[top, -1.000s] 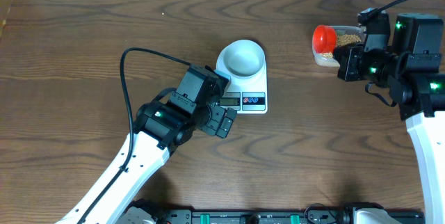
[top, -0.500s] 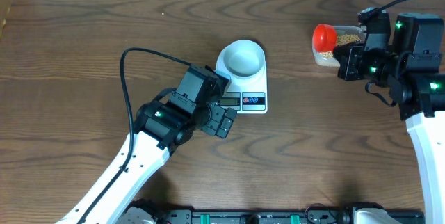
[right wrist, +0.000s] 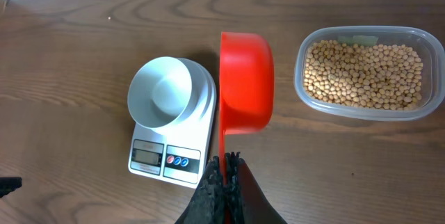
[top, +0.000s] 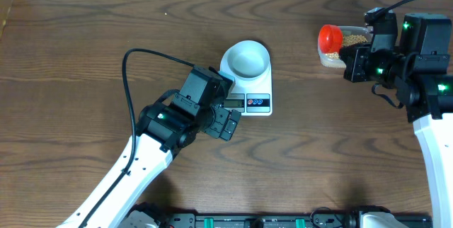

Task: Scoop item into bowl and weigh 50g on scale

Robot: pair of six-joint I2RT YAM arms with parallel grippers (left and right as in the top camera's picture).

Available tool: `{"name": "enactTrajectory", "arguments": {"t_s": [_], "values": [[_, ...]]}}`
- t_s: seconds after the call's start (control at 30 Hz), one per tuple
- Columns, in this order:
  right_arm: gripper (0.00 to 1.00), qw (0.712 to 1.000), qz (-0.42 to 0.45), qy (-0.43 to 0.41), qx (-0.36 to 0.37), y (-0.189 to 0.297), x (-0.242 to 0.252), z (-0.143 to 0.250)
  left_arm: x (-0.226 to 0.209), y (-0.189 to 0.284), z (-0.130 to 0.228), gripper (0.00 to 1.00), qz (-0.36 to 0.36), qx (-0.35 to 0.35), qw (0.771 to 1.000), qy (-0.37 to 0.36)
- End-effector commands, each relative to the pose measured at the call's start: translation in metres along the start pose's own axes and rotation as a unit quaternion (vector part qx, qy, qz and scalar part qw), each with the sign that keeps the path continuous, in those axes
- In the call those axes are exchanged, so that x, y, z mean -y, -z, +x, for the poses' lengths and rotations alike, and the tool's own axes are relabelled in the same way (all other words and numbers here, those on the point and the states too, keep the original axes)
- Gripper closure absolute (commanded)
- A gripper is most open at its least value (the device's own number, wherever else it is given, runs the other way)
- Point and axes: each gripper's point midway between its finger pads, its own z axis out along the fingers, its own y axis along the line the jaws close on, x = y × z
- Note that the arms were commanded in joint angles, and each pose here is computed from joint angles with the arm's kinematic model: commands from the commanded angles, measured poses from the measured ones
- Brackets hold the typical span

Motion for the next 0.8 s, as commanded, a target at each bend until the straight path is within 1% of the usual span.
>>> {"name": "enactTrajectory", "arguments": {"t_s": [0.0, 0.77], "values": [[0.99, 1.0, 0.001, 0.006, -0.002, 0.0006, 0.0015, 0.0019, -0.0018, 0.0023, -0.0021, 0.02, -0.003, 0.004, 1.0, 0.002], [0.99, 1.0, 0.001, 0.007, -0.006, 0.0006, 0.0015, 0.0036, -0.0018, 0.0023, -0.0021, 0.02, -0.003, 0.004, 1.0, 0.002]]}}
